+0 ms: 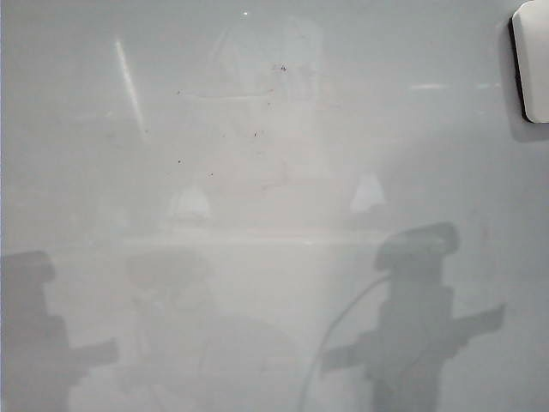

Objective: Grab the whiteboard eraser that is attached to the surface of the whiteboard and use it to clean the writing on the whiteboard.

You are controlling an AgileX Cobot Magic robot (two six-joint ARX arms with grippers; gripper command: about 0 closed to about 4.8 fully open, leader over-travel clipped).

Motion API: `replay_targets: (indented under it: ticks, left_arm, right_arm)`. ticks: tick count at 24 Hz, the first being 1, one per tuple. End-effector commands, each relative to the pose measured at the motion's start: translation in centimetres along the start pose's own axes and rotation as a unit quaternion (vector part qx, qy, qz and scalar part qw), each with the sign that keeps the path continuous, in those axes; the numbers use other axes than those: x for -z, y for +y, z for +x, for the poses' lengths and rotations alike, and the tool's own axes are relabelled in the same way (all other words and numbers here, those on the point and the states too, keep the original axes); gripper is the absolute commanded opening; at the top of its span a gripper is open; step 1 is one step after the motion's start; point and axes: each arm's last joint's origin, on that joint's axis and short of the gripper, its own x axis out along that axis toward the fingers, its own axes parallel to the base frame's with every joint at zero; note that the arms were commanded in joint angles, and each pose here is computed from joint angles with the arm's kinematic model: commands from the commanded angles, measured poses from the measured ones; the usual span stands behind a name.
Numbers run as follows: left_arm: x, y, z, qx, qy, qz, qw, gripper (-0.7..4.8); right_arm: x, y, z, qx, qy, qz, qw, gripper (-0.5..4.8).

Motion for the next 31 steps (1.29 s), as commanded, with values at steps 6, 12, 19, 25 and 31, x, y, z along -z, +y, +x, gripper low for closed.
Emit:
replay_targets:
  ticks: [6, 12, 19, 25, 31]
  left_arm:
    - [-0.1, 0.0, 0.0, 0.003, -0.002, -0.001, 1.0, -0.05]
    - [-0.1, 0.0, 0.0, 0.003, -0.001, -0.001, 1.0, -0.05]
    - [-0.1, 0.0, 0.0, 0.002, -0.001, -0.001, 1.0, -0.05]
    - [-0.1, 0.0, 0.0, 0.002, -0.001, -0.001, 1.0, -0.05]
    - [-0.1, 0.0, 0.0, 0.002, 0.0, -0.001, 1.0, -0.05]
  right_arm:
    - [0.0, 0.0, -0.2, 0.004, 0.001, -0.01, 1.0, 0.03]
    - [0.3, -0.5, -0.4, 0.092, -0.097, -0.017, 0.991, 0.03]
    - [2.1, -1.4, 0.0, 0.148, -0.082, 0.017, 0.985, 0.03]
    - [3.8, -1.5, 0.2, 0.154, -0.014, 0.027, 0.988, 0.03]
    - [3.9, -1.5, 0.2, 0.154, -0.009, 0.027, 0.988, 0.03]
